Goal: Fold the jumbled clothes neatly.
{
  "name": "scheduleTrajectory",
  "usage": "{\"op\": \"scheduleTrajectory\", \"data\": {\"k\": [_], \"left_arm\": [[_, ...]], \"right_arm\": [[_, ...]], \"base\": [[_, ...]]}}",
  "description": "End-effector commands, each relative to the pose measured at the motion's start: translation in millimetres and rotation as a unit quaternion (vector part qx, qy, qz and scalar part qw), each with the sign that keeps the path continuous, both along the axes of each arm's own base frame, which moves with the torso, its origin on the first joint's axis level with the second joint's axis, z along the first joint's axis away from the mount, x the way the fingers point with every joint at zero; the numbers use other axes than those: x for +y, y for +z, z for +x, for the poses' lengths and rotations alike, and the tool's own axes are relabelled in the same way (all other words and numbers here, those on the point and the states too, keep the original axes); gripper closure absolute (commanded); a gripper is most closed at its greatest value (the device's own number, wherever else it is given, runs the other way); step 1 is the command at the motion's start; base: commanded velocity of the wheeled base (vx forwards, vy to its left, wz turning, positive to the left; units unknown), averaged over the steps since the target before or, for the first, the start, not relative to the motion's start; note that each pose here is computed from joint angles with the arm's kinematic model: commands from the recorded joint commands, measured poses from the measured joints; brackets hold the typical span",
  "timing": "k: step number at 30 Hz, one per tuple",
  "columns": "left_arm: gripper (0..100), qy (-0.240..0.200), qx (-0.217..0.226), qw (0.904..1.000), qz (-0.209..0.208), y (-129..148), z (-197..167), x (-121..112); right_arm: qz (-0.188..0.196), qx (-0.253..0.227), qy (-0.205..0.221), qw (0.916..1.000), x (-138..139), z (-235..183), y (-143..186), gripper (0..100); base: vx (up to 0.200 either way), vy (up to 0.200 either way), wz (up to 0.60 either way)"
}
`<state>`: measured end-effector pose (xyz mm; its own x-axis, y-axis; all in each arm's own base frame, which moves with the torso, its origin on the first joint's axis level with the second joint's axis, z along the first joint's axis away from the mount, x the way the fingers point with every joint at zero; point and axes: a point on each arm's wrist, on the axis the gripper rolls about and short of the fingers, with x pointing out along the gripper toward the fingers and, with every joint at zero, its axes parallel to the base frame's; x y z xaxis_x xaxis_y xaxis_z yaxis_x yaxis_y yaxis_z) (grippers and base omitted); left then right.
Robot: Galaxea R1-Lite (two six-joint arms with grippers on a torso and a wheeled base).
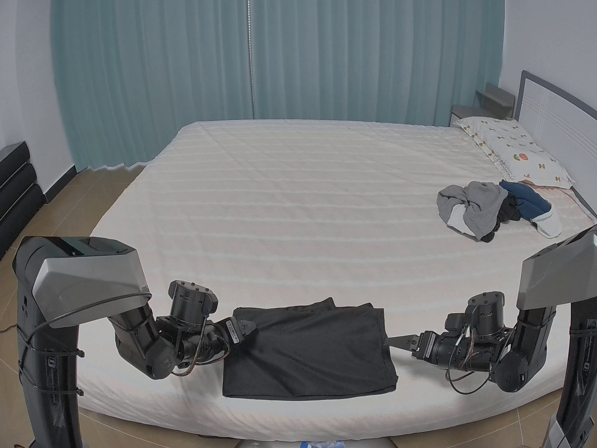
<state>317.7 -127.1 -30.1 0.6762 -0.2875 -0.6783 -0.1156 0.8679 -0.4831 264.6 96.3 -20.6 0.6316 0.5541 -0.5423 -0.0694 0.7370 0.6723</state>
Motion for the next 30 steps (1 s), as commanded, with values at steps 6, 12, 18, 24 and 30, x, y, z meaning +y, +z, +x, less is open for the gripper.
{"op": "scheduleTrajectory", "data": {"k": [6, 12, 18, 24, 30], "left_arm": [[0, 0.033, -0.024, 0.9981, -0.046, 3.8, 27.1, -8.7], [100, 0.042, -0.024, 0.9982, -0.036, -1.9, 29.8, -10.3], [100, 0.081, -0.035, 0.9960, -0.013, -6.1, 33.9, -8.5], [100, 0.145, -0.040, 0.9885, -0.008, -8.5, 35.3, -3.6], [100, 0.153, -0.045, 0.9872, -0.007, -7.4, 36.6, -1.9]], "right_arm": [[-0.001, 0.002, 0.003, 1.0000, 2.1, 0.5, -2.5, 0], [-0.001, 0.002, 0.004, 1.0000, 2.5, 0.3, -2.5, 0], [-0.001, 0.001, 0.003, 1.0000, 2.1, 0.5, -2.1, 0], [0.000, 0.000, 0.000, 1.0000, 0.8, 0.7, -0.9, 0], [0.001, -0.003, -0.002, 1.0000, 0.3, 1.9, 0.3, 0]], "base": [[0.000, 0.000, 0.00], [0.000, 0.000, 0.00], [0.000, 0.000, 0.00], [0.000, 0.000, 0.00], [0.000, 0.000, 0.00]]}}
